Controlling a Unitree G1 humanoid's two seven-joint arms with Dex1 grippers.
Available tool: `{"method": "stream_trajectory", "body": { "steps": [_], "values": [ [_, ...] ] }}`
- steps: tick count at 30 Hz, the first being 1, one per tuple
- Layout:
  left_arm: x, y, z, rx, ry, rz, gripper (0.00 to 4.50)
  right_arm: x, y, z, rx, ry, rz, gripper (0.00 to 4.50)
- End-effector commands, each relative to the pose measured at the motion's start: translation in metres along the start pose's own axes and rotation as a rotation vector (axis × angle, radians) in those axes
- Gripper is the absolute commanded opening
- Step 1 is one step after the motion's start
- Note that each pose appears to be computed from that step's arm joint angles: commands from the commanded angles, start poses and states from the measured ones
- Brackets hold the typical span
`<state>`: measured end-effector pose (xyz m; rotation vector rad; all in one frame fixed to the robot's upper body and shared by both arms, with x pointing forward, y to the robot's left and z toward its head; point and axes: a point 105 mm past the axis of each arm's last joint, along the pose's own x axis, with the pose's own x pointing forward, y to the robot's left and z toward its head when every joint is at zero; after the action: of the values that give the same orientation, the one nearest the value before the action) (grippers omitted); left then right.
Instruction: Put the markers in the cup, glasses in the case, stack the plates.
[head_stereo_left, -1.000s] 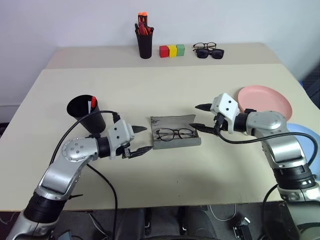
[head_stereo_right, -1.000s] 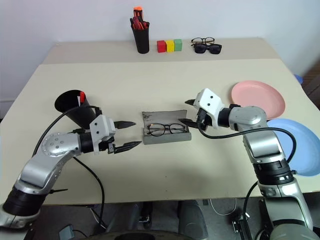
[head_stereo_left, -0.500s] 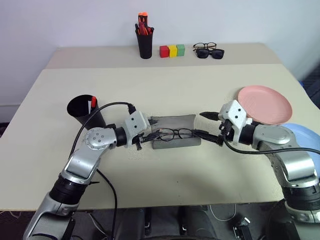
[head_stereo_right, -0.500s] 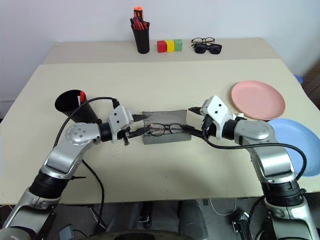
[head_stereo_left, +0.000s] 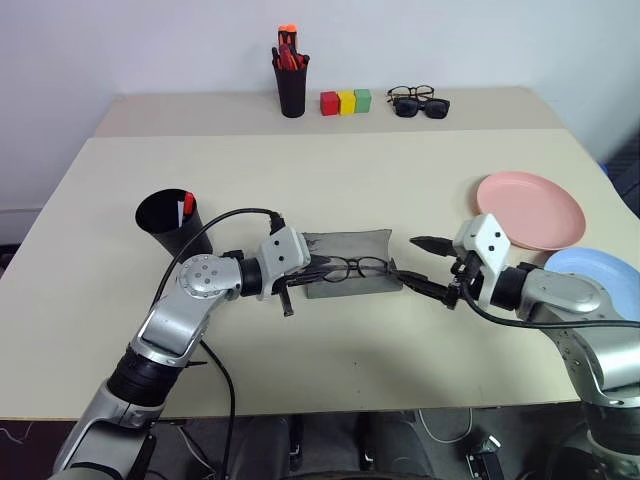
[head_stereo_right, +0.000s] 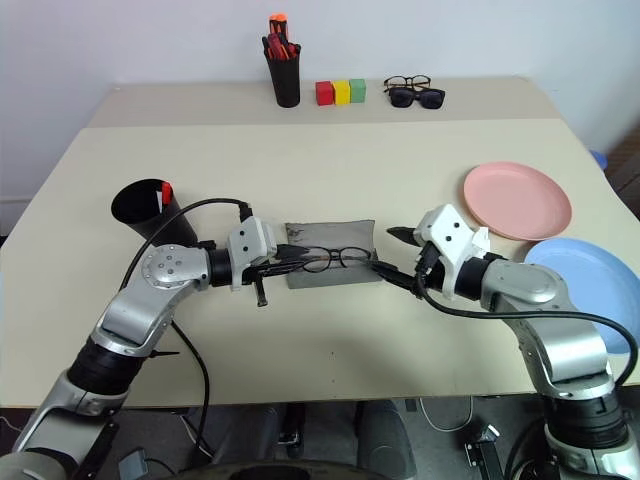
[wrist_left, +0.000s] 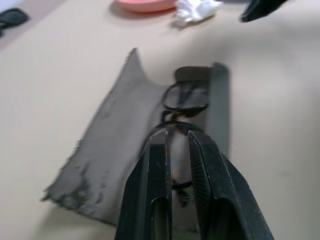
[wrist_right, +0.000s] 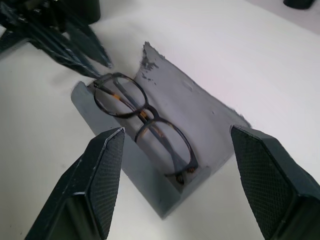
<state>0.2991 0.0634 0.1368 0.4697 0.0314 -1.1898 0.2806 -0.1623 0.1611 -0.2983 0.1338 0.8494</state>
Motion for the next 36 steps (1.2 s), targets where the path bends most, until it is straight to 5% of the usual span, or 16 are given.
{"method": "stream_trajectory", "body": {
  "steps": [1,5,15,22,36],
  "values": [
    [0.0,-0.003,0.007,0.025,0.0,-0.045,0.59,-0.012,0.007,0.02,-0.031,-0.098,0.001,3.42],
    [0.005,-0.001,-0.005,0.027,0.051,-0.054,0.59,-0.031,0.021,0.029,-0.007,-0.252,0.001,3.42],
    [0.026,0.025,-0.022,0.096,0.169,0.019,0.59,-0.059,0.042,-0.013,-0.021,-0.073,0.041,3.42],
    [0.03,0.033,0.0,0.084,0.086,0.036,0.59,-0.06,0.042,-0.005,-0.013,-0.095,0.017,3.42],
    [0.027,0.004,-0.003,0.174,0.093,-0.155,0.59,-0.047,0.035,0.002,-0.03,-0.114,0.02,3.42]
  ]
}}
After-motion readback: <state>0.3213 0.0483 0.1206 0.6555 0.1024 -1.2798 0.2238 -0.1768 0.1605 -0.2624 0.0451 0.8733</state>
